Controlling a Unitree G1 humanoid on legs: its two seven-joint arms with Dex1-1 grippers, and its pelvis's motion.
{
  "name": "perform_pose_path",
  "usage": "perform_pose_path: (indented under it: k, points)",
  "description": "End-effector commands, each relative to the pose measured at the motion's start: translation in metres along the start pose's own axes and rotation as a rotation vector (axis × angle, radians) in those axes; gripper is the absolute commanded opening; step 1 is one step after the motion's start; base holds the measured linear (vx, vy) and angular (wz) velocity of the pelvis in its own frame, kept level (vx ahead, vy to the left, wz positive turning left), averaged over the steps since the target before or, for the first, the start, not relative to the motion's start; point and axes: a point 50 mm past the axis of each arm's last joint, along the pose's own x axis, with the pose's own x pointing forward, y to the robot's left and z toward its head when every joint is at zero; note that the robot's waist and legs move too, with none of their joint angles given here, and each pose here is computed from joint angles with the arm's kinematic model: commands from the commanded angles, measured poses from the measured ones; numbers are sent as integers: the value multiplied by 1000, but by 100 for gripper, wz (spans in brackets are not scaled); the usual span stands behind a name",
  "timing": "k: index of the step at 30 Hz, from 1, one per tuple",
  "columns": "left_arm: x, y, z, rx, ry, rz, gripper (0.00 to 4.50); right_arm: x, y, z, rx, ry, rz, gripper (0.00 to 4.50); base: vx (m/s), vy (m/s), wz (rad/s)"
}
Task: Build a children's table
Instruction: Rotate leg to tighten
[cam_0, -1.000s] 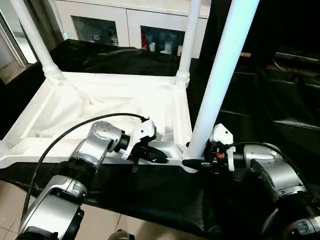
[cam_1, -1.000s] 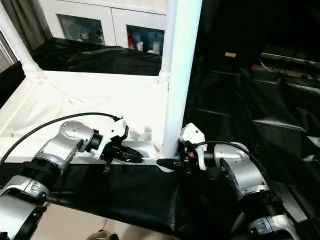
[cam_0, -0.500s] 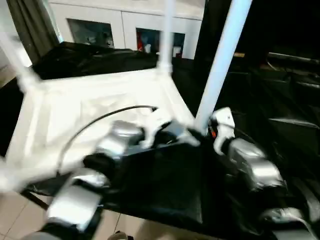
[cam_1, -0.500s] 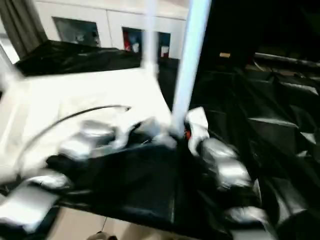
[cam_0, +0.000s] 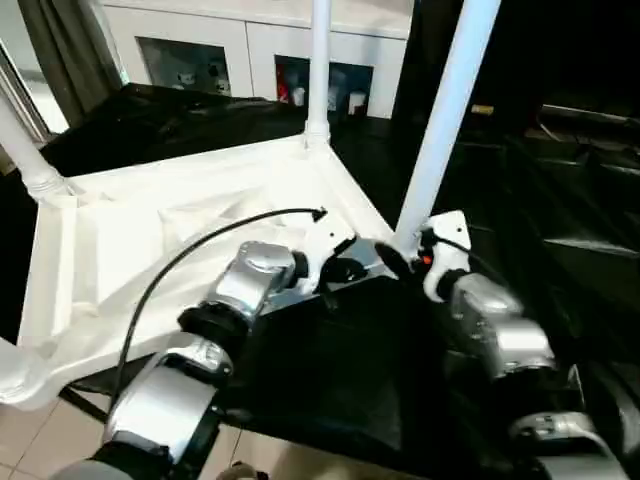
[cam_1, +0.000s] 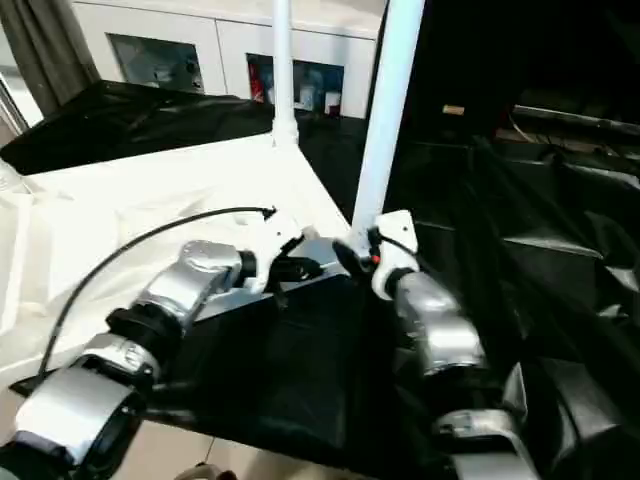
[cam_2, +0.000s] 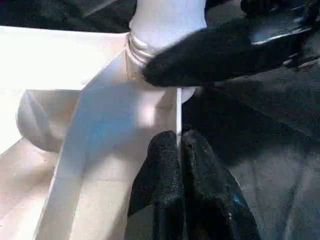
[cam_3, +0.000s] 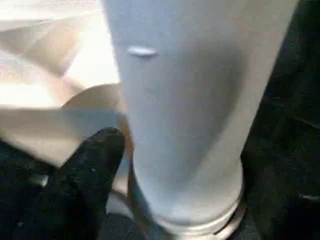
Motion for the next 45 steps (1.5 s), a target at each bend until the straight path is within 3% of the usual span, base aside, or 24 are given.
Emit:
perform_pose_path:
  k: [1,9,15,28,32,34,39,41,42,45]
  points:
    - [-2,-10,-6,36,13,-133,0,-2,33,3,-79,30,368,376,0,0,0]
    - [-28,-12,-22,68,75,-324,0,-31,23,7,-194,119,571,376,0,0,0]
    - [-38,-13,-25,72,91,-379,0,-38,22,3,-224,175,627,376,0,0,0]
    - [-42,-13,-27,68,89,-361,0,-36,29,-1,-174,159,644,273,0,0,0]
    - [-37,-8,-23,54,72,-275,0,-29,27,-6,-141,155,548,266,0,0,0]
    - [-24,0,-16,20,46,-107,0,-14,20,-16,-92,160,329,265,0,0,0]
    - [5,0,-1,-35,10,80,0,10,13,-24,63,154,-79,264,0,0,0]
    - [16,-5,5,-35,1,116,0,19,20,-24,126,134,-141,264,0,0,0]
    - [16,-5,5,-35,1,116,0,19,20,-24,126,134,-141,264,0,0,0]
    - [29,-13,12,-16,-7,115,0,30,41,-23,111,118,-115,264,0,0,0]
